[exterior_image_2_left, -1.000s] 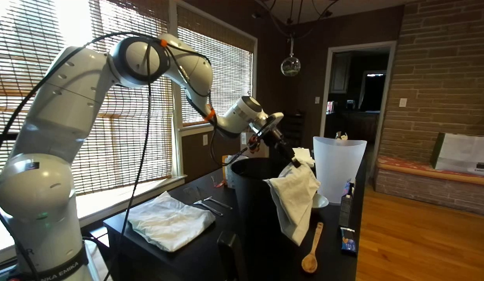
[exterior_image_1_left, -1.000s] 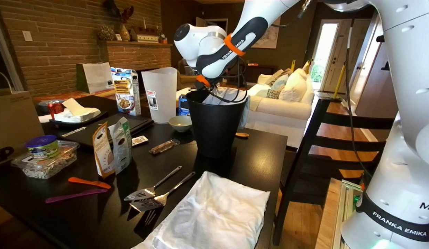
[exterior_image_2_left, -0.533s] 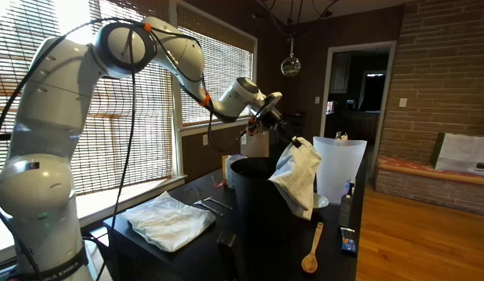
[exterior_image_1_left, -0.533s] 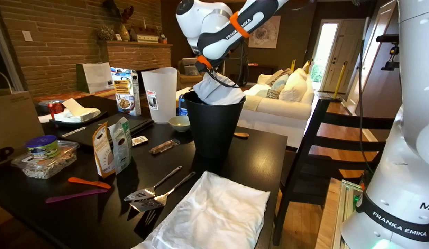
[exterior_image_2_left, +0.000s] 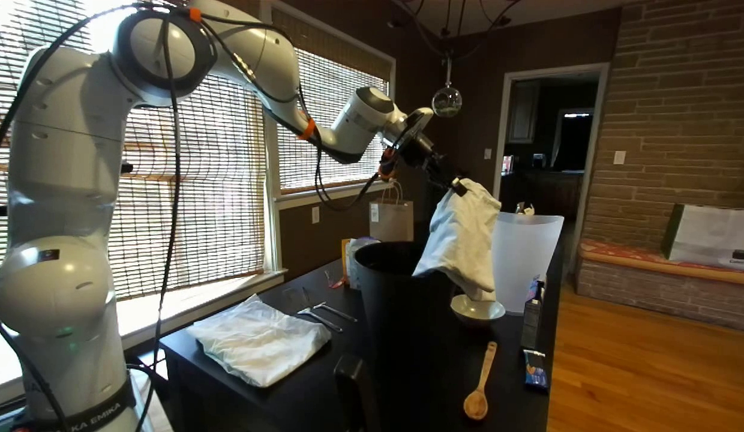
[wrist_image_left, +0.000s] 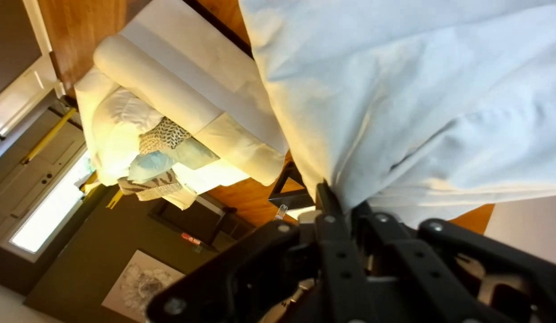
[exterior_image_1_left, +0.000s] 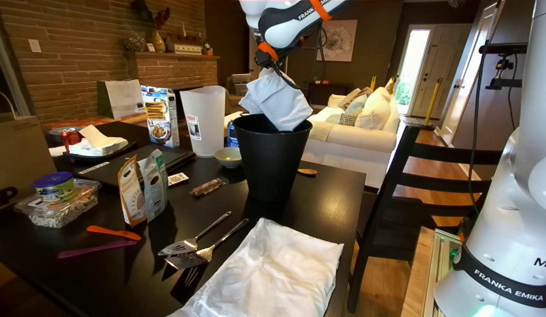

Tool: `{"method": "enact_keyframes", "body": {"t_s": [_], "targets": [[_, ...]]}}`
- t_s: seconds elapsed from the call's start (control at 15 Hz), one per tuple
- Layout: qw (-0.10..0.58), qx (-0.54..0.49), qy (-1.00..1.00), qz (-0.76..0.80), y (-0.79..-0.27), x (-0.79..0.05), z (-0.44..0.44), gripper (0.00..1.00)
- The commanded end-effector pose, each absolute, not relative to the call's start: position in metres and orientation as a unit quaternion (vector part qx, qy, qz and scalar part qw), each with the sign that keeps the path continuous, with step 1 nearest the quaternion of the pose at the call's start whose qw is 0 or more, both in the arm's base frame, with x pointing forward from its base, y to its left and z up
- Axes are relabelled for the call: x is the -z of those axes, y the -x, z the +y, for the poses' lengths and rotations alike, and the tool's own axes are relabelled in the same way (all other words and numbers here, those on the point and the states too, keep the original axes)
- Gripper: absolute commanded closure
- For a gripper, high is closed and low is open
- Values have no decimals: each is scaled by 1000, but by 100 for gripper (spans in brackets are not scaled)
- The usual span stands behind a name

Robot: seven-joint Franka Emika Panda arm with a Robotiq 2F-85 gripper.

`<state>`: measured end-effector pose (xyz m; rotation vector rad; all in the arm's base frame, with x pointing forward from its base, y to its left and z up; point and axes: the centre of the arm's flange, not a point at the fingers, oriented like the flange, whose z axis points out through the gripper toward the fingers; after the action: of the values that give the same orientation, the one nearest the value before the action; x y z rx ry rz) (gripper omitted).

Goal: Remove the white cloth from the bin and put it on the table.

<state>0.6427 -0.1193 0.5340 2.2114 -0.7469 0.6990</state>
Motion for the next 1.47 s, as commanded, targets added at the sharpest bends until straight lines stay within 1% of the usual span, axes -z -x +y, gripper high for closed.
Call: {"method": "enact_keyframes", "body": {"t_s": [0.0,0.2,0.4,0.67,0.87,1.4], "targets": [[326,-288,-856,-281,-619,-579,-138,98],[309,-286,-866,-269,-599,-609,-151,98],[307,-280,-871,-262,-576,-627,-164,98],[297,-243,-889,-250,-544,-637,-184,98],[280,-201,-909,-235,-515,-629,-196,98],[189,-82,-957,-204,-445,-573,-206,98]]}}
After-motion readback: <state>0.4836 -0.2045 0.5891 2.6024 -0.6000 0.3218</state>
